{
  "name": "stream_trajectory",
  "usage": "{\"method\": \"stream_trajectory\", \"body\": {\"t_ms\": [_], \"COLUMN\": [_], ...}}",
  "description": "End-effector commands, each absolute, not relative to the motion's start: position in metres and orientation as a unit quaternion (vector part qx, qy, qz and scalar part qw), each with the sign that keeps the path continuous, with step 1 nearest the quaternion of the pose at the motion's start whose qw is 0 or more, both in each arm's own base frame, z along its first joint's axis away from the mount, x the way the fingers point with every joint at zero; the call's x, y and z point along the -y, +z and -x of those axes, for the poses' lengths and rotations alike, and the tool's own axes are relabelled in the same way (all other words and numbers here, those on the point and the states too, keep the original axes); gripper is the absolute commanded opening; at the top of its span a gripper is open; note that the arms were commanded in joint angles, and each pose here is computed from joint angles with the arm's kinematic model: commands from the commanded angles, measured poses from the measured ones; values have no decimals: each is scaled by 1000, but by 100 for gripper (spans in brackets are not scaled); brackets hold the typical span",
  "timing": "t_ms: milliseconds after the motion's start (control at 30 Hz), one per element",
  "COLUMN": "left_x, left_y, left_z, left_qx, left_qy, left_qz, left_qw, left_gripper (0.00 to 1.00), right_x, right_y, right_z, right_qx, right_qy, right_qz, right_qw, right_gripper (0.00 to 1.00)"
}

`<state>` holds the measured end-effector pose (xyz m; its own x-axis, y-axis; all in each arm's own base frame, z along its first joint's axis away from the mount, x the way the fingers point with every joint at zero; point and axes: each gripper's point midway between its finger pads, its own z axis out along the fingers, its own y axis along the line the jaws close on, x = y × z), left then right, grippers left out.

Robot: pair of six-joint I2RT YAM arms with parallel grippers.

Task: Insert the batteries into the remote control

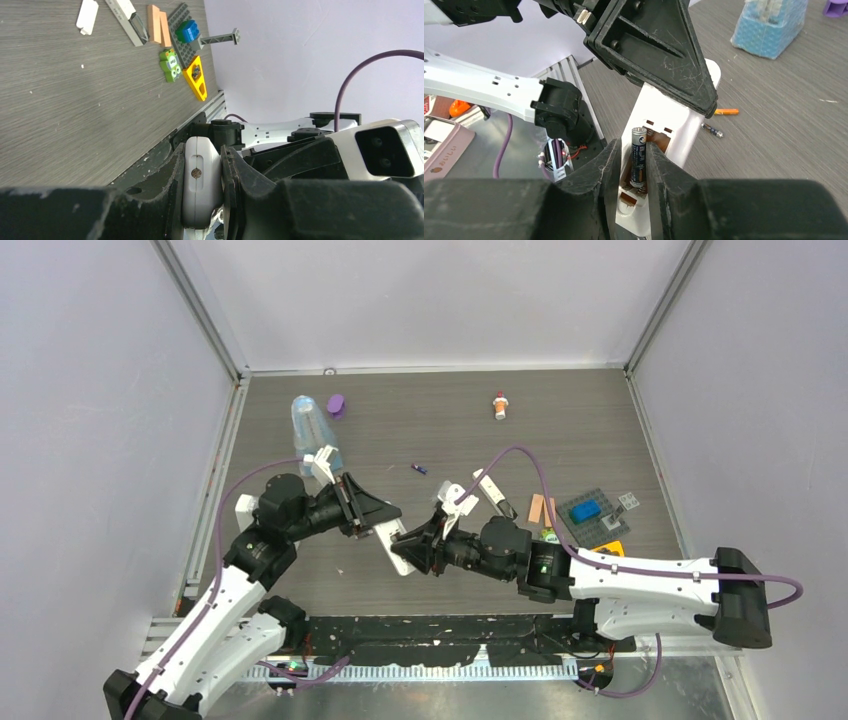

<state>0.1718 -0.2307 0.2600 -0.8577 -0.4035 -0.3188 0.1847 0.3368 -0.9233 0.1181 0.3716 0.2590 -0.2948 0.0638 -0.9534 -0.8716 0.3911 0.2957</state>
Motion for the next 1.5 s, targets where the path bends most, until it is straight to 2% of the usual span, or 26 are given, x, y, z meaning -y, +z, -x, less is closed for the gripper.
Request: {"method": "stream_trajectory", "body": {"t_ms": [0,267,733,1000,1167,1467], "left_x": [232,231,230,230,230,227], "left_y": [262,247,234,226,226,220], "left_z": [-170,-175,-174,-175,-175,-175], "left_qx": [-768,-780,-789,-797,-796,-806], "left_qy": [-583,-568,-559,-549,-550,-534], "left_qz": [56,60,64,66,64,60], "left_qw": [261,257,248,244,245,248], "left_gripper": [0,0,0,0,0,0], "right_x": [-369,-360,-363,-361,-366,-364], "right_y": [251,249,243,252,241,223], "right_z": [-127,-139,-139,-135,-134,-140], "right_qx": [-691,-713,-718,-707,-715,-738], "right_qy": [435,412,409,425,416,387], "right_qz": [285,249,250,250,264,260], "right_qw": [503,509,505,506,496,488], "right_gripper": [31,41,46,57,57,48]}}
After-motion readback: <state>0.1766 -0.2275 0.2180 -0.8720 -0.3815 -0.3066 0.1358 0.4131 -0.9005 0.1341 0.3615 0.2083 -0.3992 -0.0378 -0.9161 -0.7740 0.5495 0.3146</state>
